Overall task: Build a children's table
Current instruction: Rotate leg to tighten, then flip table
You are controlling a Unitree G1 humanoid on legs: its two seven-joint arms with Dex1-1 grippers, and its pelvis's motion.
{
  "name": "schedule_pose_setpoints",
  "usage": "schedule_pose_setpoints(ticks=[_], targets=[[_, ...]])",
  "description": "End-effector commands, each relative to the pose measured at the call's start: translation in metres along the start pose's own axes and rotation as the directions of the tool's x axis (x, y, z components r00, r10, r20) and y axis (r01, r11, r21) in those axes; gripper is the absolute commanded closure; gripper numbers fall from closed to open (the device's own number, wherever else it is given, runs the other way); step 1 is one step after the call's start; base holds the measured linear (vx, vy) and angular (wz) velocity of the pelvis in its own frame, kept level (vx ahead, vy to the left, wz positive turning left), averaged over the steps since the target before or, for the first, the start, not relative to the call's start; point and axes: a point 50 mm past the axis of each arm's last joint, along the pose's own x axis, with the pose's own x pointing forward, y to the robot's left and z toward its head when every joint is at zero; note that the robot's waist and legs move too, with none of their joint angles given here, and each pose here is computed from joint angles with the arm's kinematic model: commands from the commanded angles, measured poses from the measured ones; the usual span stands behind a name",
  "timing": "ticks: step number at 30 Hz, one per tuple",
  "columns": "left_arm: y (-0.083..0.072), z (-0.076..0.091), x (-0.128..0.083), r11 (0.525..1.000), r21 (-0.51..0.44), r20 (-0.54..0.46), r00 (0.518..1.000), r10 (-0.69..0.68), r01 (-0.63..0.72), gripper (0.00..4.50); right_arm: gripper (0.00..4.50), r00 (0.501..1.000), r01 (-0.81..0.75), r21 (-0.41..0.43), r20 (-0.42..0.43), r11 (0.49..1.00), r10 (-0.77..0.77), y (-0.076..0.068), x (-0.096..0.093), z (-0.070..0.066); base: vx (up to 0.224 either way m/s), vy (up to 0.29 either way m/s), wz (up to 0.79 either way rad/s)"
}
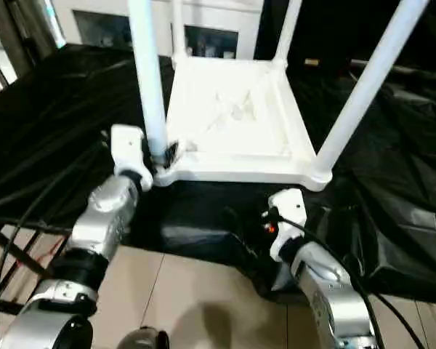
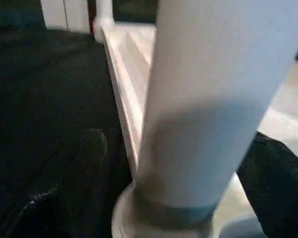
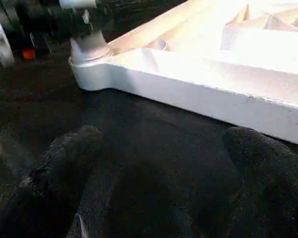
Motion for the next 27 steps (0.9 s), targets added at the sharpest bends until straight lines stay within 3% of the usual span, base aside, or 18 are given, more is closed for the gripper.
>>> schedule_pose_setpoints(ticks=[1, 5, 7, 9, 14, 19, 27], targets=[[-0.003, -0.002, 0.003, 1.0, 0.015, -0.016, 1.0, 0.007, -0.007, 0.32, 0.0, 1.0, 0.012, -0.005, -0.005, 1.0, -0.012, 0.001, 0.0, -0.003, 0.0, 0.0, 0.0], [-0.005, -0.007, 0.004, 1.0, 0.007, -0.028, 0.999, 0.015, -0.014, 0.44, 0.0, 1.0, 0.015, 0.003, 0.001, 1.0, -0.015, 0.002, 0.001, -0.002, 0.0, 0.0, 0.0], [-0.005, -0.008, 0.005, 1.0, -0.01, -0.026, 0.999, 0.021, -0.021, 0.78, 0.0, 1.0, 0.008, 0.007, 0.005, 1.0, -0.009, 0.003, 0.001, -0.002, 0.0, 0.0, 0.0], [-0.005, -0.008, 0.004, 0.999, -0.034, -0.016, 1.0, 0.021, -0.022, 0.84, 0.0, 1.0, -0.003, 0.008, 0.01, 1.0, 0.003, 0.005, 0.002, -0.001, 0.0, 0.0, 0.0], [0.001, 0.0, 0.009, 0.996, -0.076, 0.039, 0.998, 0.058, -0.055, 1.23, 0.0, 0.999, -0.049, 0.005, -0.001, 0.999, 0.049, 0.008, 0.003, -0.003, 0.0, 0.0, 0.0], [0.003, 0.007, 0.015, 0.999, -0.032, 0.034, 0.999, 0.036, -0.035, 1.66, 0.0, 0.999, -0.048, 0.0, 0.0, 0.999, 0.048, 0.008, 0.009, -0.003, 0.0, 0.0, 0.0], [0.003, 0.006, 0.018, 0.999, -0.036, 0.013, 0.999, 0.038, -0.038, 2.11, 0.0, 1.0, -0.006, 0.012, 0.016, 1.0, 0.006, 0.005, 0.011, -0.002, 0.0, 0.0, 0.0]])
